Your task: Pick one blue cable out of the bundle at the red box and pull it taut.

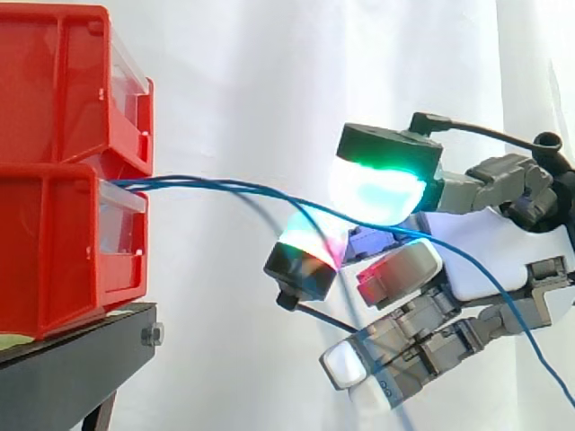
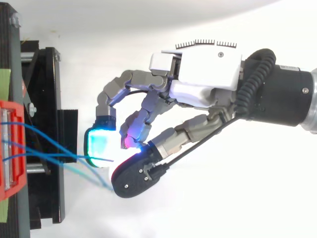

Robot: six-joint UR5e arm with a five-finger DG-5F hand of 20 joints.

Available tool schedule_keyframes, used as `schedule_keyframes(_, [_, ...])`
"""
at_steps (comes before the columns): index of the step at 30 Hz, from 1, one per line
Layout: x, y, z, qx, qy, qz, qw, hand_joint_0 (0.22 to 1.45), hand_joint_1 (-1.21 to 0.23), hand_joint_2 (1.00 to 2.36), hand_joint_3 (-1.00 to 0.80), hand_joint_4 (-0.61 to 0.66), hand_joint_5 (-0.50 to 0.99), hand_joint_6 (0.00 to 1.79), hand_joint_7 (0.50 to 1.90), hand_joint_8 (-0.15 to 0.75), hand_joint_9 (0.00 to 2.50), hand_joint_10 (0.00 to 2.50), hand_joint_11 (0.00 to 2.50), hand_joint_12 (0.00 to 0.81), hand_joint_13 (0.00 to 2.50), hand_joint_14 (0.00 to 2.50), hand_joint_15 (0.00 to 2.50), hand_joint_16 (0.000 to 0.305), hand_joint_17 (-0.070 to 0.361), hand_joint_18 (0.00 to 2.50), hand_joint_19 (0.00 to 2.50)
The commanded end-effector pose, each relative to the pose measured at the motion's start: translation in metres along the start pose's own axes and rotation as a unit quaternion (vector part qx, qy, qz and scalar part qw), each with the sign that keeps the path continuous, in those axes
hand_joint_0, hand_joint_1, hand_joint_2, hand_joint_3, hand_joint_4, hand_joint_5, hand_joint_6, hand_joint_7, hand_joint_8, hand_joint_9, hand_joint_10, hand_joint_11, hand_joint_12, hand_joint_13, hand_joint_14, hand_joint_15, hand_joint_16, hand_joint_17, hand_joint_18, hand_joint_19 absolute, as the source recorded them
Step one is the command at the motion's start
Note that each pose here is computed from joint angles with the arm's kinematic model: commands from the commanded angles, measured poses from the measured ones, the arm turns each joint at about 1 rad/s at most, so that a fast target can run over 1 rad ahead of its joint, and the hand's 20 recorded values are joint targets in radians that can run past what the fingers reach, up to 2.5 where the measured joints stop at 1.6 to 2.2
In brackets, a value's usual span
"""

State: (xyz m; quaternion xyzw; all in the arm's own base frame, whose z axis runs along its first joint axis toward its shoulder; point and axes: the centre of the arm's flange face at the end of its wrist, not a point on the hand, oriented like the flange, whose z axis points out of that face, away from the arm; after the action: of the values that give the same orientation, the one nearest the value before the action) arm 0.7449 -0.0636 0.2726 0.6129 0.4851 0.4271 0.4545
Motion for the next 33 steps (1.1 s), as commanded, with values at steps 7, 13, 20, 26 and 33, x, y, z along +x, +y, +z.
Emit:
schedule_keyframes(7, [-0.0011, -0.0002, -0.0001, 0.001, 0.0, 0.0, 1.0, 0.51, -0.85, 1.0, -0.5, 0.06, -0.23, 0.94, 0.83, 0.288, 1.18, 0.19, 1.27, 0.386, 0.86, 0.01, 0.47, 0.052, 0.116, 0.72, 0.22])
schedule_keyframes(13, [-0.0007, 0.001, -0.0004, 0.0, 0.002, 0.0, 1.0, 0.56, -0.8, 1.0, -0.5, 0.05, -0.23, 0.94, 0.84, 0.278, 1.2, 0.1, 1.33, 0.381, 0.84, 0.02, 0.47, 0.05, 0.112, 0.7, 0.23])
schedule_keyframes(20, [-0.0008, -0.0002, -0.0001, 0.001, 0.001, -0.001, 1.0, 0.64, -0.73, 1.01, -0.41, 0.04, -0.22, 0.94, 0.87, 0.273, 1.22, 0.06, 1.35, 0.378, 0.85, 0.02, 0.48, 0.049, 0.109, 0.69, 0.25])
schedule_keyframes(26, [0.0014, -0.0003, -0.0001, 0.001, 0.002, -0.001, 1.0, 0.63, -0.72, 1.02, -0.27, 0.01, -0.22, 0.95, 0.9, 0.274, 1.23, 0.06, 1.37, 0.383, 0.85, 0.02, 0.49, 0.048, 0.109, 0.69, 0.27])
schedule_keyframes(33, [0.0022, -0.0005, -0.0003, 0.001, 0.001, -0.002, 1.0, 0.6, -0.7, 1.02, -0.16, -0.03, -0.2, 0.95, 0.96, 0.268, 1.27, 0.01, 1.4, 0.382, 0.84, 0.02, 0.48, 0.048, 0.108, 0.69, 0.29])
